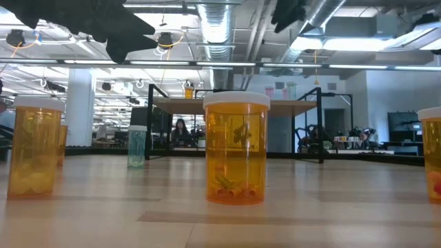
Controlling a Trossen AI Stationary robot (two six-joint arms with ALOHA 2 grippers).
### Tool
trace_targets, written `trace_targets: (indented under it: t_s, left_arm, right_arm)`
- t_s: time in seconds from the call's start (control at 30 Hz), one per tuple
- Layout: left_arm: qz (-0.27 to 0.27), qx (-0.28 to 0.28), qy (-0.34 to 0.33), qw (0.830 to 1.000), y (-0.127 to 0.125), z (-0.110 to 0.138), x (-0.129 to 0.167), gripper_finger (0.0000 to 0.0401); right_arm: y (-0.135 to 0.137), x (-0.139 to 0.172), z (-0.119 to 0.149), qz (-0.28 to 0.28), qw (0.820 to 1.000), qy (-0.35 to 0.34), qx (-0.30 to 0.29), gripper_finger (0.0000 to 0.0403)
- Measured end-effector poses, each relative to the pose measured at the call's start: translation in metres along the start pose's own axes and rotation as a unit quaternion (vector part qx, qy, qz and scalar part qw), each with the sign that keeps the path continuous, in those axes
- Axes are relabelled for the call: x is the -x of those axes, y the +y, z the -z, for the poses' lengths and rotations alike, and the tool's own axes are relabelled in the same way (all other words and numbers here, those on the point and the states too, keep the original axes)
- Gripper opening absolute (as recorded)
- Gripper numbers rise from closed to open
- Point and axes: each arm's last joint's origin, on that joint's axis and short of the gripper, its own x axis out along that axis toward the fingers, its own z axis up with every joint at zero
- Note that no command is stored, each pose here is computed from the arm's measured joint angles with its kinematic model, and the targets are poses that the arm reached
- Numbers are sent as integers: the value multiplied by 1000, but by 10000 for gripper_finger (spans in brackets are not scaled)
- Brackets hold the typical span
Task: Pick and place medicine bottles onto shelf by color
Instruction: Put the pink pill bottle on the shelf
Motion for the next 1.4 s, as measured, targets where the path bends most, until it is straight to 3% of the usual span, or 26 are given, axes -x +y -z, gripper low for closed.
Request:
trace_targets:
  t_s: [0.3, 0.87, 1.1, 1.4]
  left_arm:
    - [1, 3, -7, 1000, 0, -1, 0, 171]
    - [0, 3, -8, 1000, 0, -2, 0, 171]
    - [0, 3, -8, 1000, 0, -2, 0, 171]
    - [0, 4, -12, 1000, 0, -2, 0, 171]
  right_arm:
    - [62, -10, 45, -34, 997, -48, 48, 249]
    - [145, -75, 134, -150, 971, -178, 61, 249]
    - [177, -101, 151, -196, 950, -229, 78, 249]
    - [203, -139, 159, -199, 951, -212, 106, 249]
